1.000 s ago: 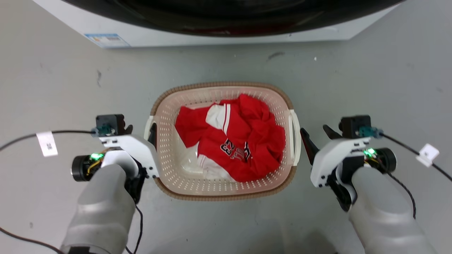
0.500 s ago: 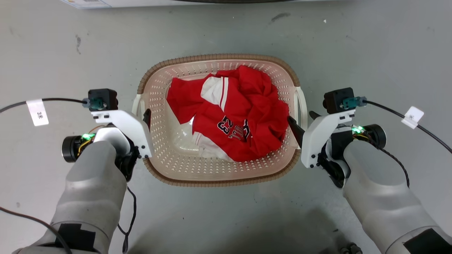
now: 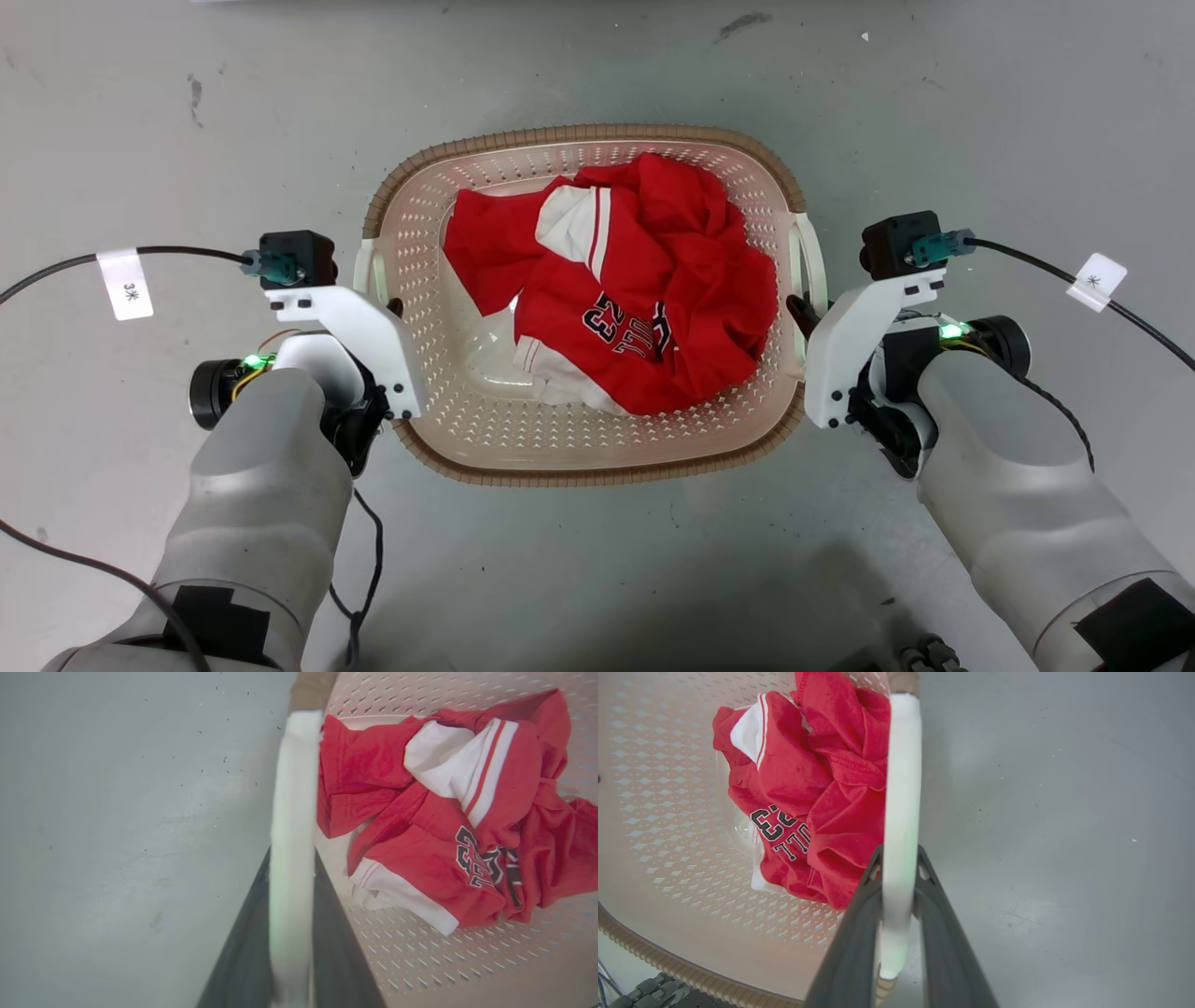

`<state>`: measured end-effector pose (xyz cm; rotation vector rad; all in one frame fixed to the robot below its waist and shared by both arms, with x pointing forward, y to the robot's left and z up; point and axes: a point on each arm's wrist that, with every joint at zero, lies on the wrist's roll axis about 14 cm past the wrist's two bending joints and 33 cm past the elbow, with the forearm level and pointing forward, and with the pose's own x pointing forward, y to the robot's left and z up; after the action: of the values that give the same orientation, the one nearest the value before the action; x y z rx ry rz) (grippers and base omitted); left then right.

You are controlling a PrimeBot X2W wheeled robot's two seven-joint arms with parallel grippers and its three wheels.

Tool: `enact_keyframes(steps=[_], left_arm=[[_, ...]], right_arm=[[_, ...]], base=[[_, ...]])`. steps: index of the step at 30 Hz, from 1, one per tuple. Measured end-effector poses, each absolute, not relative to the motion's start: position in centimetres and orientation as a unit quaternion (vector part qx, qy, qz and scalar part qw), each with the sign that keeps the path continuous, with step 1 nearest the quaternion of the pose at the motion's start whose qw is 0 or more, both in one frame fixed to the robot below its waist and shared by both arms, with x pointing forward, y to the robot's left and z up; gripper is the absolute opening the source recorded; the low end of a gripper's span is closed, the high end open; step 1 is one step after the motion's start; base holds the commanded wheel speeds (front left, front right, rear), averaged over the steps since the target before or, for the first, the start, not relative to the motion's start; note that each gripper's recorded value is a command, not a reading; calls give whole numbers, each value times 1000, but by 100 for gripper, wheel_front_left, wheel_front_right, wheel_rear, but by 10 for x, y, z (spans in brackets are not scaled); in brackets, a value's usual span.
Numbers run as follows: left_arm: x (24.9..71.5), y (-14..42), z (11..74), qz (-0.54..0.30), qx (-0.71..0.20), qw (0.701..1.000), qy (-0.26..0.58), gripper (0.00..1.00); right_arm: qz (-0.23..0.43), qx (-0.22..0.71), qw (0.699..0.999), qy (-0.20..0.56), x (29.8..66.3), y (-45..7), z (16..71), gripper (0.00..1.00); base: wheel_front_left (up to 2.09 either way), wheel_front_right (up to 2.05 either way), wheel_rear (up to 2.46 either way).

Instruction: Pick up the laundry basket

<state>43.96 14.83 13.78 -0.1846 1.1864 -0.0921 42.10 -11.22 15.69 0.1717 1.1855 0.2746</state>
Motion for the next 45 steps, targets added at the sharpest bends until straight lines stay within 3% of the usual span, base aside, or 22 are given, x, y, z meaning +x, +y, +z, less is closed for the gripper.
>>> enact_keyframes(steps=[24,45], left_arm=[[434,118,209,-75,-119,806,575,0],[417,121,308,-86,-130,812,562,0]], right_arm=[[111,108,786,599,401,-128,215,0],[115,111,796,584,394,-132,307,0]], base=[[0,0,0],[0,0,0]])
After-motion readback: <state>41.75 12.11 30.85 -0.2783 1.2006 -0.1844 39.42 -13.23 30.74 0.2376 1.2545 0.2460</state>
